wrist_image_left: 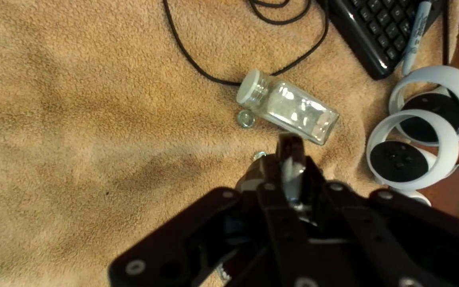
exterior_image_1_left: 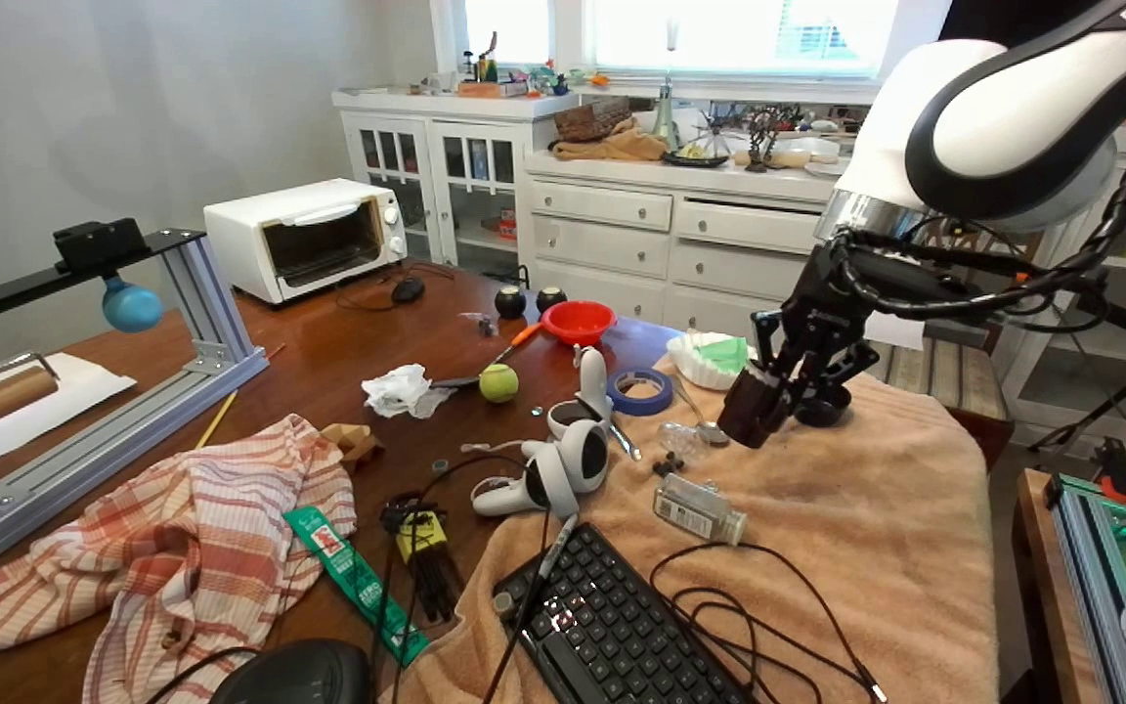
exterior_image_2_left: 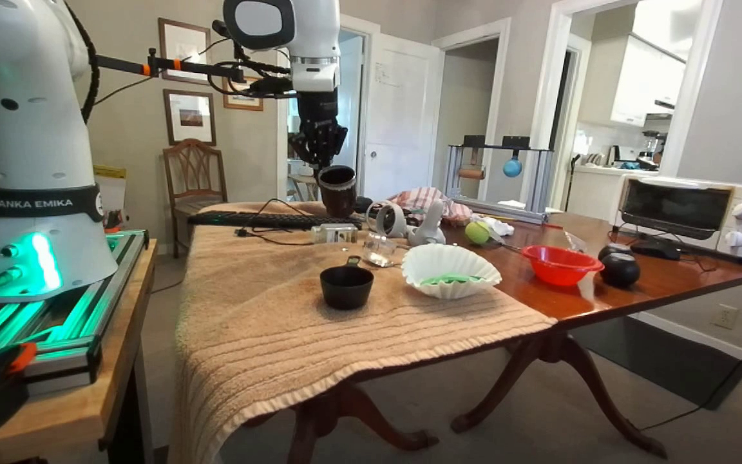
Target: Pour the contents in the brown mug into the black measuring cup.
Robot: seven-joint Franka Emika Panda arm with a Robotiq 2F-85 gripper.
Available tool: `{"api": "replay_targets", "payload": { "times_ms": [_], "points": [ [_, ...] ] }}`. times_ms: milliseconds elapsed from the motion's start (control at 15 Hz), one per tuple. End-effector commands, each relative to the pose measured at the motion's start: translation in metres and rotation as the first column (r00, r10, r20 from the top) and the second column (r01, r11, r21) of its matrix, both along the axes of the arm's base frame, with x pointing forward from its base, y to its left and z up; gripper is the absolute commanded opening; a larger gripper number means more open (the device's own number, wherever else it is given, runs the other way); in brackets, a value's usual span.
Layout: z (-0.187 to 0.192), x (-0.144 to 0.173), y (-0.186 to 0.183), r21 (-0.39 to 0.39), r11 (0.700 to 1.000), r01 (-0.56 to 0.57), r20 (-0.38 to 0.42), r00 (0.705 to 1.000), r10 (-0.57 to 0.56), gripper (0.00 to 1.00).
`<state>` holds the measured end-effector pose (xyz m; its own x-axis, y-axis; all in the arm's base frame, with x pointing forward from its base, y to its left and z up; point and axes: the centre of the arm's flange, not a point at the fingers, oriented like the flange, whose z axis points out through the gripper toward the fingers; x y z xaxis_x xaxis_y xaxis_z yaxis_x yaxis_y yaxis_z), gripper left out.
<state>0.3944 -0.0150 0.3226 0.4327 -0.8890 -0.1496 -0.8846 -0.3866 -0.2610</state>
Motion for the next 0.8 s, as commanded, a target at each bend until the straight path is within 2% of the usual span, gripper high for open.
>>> {"api": "replay_targets", "payload": {
  "times_ms": [0,67,200,333,533,733],
  "points": [
    [0.001,0.000,-0.001,0.003,1.000,0.003,0.002,1.000,-0.003,0.18],
    [0.001,0.000,-0.001,0.004,1.000,0.004,0.003,1.000,-0.004,0.04],
    [-0.006,0.003,-0.010,0.083,0.996,-0.043,-0.025,0.999,0.045,0.04],
    [-0.011,-0.006,-0.030,0.153,0.988,-0.021,-0.035,0.999,0.026,0.04],
    [-0.019,-0.023,-0.061,0.253,0.967,0.033,-0.018,0.999,-0.030,0.04],
    [-0.020,-0.037,-0.084,0.306,0.946,0.108,0.003,0.993,-0.114,0.04]
  ]
}}
